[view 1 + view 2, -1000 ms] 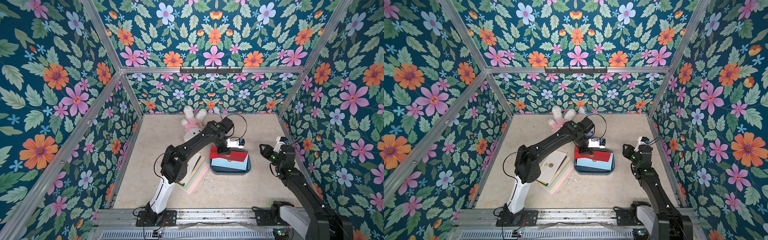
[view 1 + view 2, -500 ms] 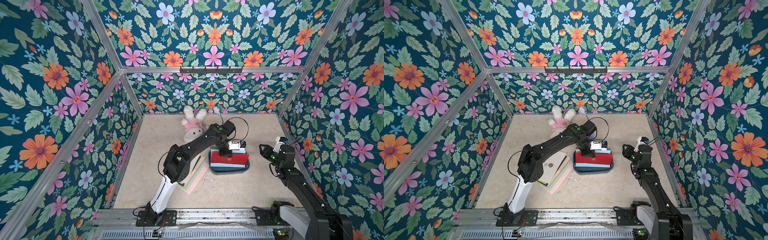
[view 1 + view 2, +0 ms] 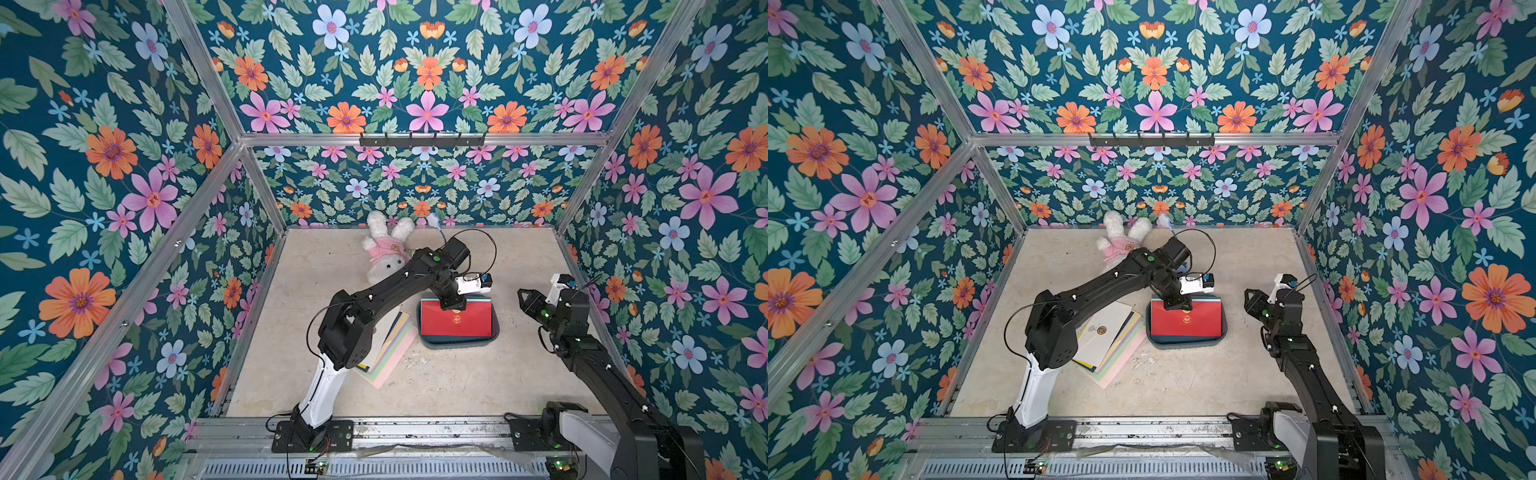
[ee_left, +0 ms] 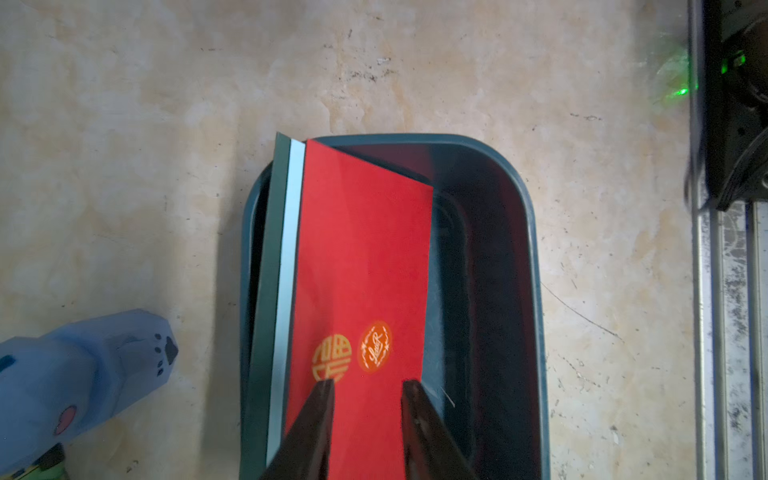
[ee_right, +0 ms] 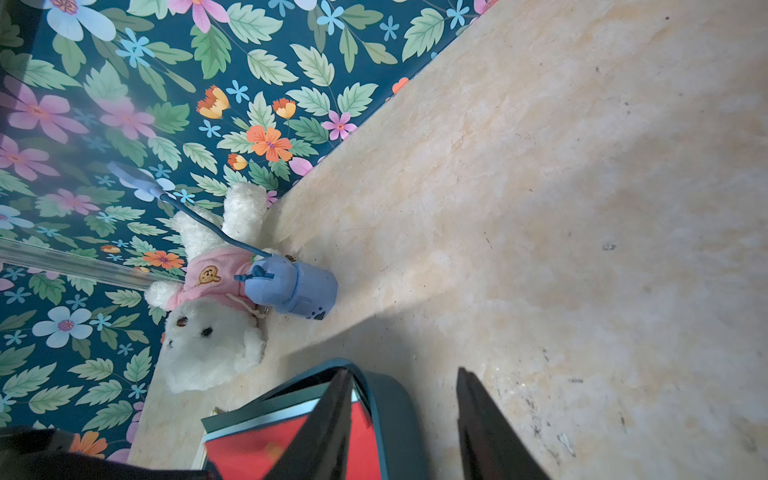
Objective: Put the sealed envelopes into the storage box
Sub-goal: Place the envelope in the storage box, then pick up the envelope from the center of the board.
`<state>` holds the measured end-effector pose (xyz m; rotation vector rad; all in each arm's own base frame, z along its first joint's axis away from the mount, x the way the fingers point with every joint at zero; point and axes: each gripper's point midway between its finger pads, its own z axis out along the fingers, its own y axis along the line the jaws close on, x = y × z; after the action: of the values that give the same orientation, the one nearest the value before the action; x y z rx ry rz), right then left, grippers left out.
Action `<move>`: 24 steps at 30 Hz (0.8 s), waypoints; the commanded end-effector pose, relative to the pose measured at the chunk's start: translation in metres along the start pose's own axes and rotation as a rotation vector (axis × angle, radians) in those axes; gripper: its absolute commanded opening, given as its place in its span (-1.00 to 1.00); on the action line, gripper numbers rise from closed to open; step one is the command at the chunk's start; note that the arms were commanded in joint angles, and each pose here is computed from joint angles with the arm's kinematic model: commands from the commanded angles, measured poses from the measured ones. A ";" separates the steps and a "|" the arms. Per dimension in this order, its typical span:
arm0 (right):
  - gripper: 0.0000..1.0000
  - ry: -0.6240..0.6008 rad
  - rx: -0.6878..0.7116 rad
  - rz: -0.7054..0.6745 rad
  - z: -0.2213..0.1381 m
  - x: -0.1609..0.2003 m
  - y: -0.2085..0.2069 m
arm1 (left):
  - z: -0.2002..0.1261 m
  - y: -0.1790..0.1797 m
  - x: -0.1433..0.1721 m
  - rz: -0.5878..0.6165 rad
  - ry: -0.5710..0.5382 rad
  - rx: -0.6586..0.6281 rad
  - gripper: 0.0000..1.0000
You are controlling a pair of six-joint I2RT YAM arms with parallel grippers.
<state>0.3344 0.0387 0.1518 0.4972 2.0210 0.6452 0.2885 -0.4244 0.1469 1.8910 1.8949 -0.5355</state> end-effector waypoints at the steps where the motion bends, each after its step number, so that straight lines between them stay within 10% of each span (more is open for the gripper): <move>1: -0.07 -0.011 -0.023 -0.006 -0.002 -0.007 0.008 | -0.030 0.025 -0.017 -0.087 -0.135 -0.125 -0.32; 10: -0.06 0.070 -0.155 0.068 -0.005 0.007 0.075 | -0.135 0.085 0.098 -0.751 -0.536 -0.459 -0.23; 17: -0.06 0.277 -0.304 0.013 0.011 0.091 0.192 | -0.131 0.083 0.234 -1.262 -0.534 -0.602 -0.19; 24: -0.06 0.545 -0.369 -0.071 0.033 0.205 0.274 | -0.118 0.072 0.291 -1.474 -0.542 -0.620 -0.26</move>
<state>0.2906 0.3521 0.1795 0.0191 2.2983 1.1457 0.3490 -0.1165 0.0829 -0.1481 2.3778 -0.5575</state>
